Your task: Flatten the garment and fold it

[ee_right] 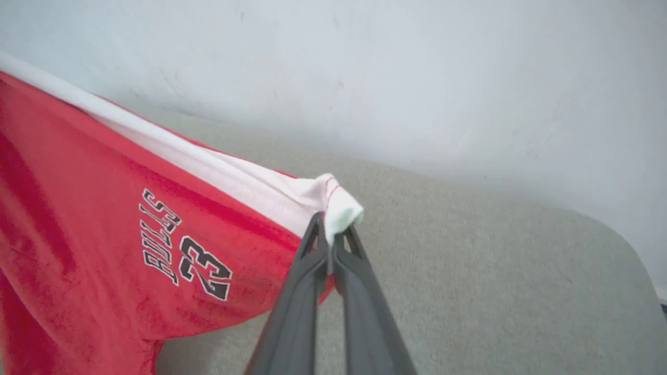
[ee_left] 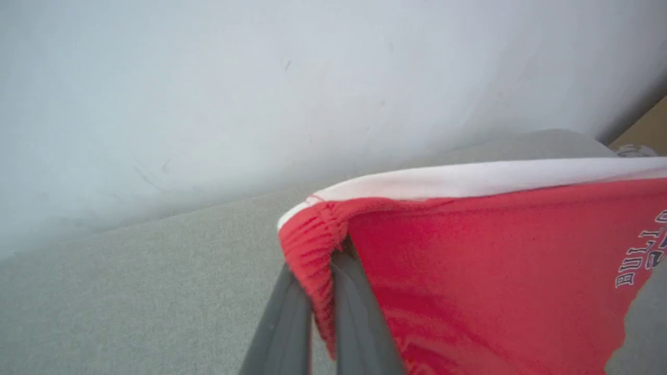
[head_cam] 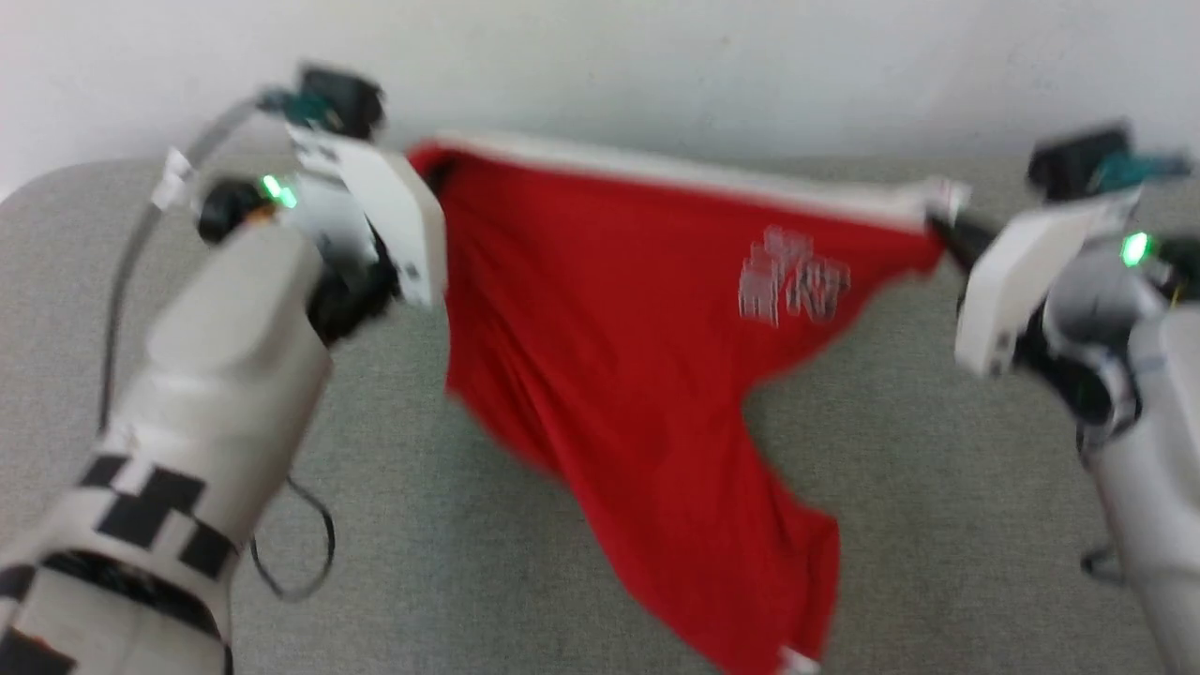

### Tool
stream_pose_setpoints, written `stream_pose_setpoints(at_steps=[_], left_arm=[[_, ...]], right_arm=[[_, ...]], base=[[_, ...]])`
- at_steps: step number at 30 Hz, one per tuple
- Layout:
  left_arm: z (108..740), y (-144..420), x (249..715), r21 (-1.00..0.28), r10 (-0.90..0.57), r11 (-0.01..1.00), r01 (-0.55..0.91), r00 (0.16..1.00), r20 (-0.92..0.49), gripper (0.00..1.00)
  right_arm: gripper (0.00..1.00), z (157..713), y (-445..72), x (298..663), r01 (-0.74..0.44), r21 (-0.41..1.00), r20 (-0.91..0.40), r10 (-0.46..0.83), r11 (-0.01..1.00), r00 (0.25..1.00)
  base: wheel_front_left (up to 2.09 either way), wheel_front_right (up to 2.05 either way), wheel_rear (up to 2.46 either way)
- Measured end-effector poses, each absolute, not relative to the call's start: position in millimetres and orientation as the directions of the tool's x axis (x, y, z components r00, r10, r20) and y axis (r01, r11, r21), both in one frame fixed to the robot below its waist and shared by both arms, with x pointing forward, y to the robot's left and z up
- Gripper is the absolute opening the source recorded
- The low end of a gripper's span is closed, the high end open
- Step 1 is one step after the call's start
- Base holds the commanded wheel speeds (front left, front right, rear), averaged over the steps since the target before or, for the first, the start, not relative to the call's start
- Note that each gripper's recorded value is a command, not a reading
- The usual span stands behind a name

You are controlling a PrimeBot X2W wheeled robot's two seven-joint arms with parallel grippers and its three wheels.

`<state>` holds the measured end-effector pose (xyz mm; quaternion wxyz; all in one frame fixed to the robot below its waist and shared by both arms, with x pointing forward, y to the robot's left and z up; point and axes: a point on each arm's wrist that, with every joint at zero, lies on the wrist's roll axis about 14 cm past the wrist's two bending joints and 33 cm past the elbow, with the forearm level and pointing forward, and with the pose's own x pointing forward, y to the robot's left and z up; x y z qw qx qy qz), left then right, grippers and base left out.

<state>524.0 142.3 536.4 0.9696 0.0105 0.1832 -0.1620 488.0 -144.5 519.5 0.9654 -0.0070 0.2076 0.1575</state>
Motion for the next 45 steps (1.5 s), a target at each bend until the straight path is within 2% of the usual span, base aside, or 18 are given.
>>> stream_pose_setpoints(at_steps=[4,7,12,15,22,30,38,45], left_arm=[[600,157,553,-0.007,-0.262,0.964,0.265,0.950,-0.170,0.00],[650,162,573,0.037,-0.236,0.971,0.237,0.972,-0.009,0.00],[721,167,595,0.045,-0.192,0.981,0.186,0.951,0.241,0.00],[728,170,604,0.035,-0.174,0.985,0.171,0.945,0.276,0.00],[686,172,622,-0.020,-0.141,0.989,0.148,0.967,0.214,0.00],[572,171,619,-0.098,-0.126,0.987,0.125,0.992,-0.002,0.00],[506,167,562,-0.222,-0.138,0.968,0.115,0.986,-0.090,0.00],[446,156,473,-0.240,-0.185,0.961,0.137,0.964,-0.192,0.00]], right_arm=[[0.00,586,-142,524,-0.293,0.033,-0.205,0.293,0.956,0.934],[0.00,641,-144,548,-0.274,-0.006,-0.034,0.273,0.962,0.961],[0.00,728,-144,572,-0.240,-0.081,0.239,0.252,0.968,0.938],[0.00,742,-137,581,-0.242,-0.107,0.284,0.263,0.964,0.922],[0.00,689,-117,603,-0.286,-0.119,0.178,0.303,0.951,0.936],[0.00,585,-90,604,-0.367,-0.052,-0.020,0.367,0.929,0.930],[0.00,511,-90,549,-0.413,0.013,-0.143,0.410,0.911,0.901],[0.00,472,-115,472,-0.390,0.074,-0.229,0.396,0.918,0.889]], base=[[0.00,0.00,0.00],[0.00,0.00,0.00],[0.00,0.00,0.00],[0.00,0.00,0.00],[0.00,0.00,0.00],[0.00,0.00,0.00],[0.00,0.00,0.00],[0.00,0.00,0.00]])
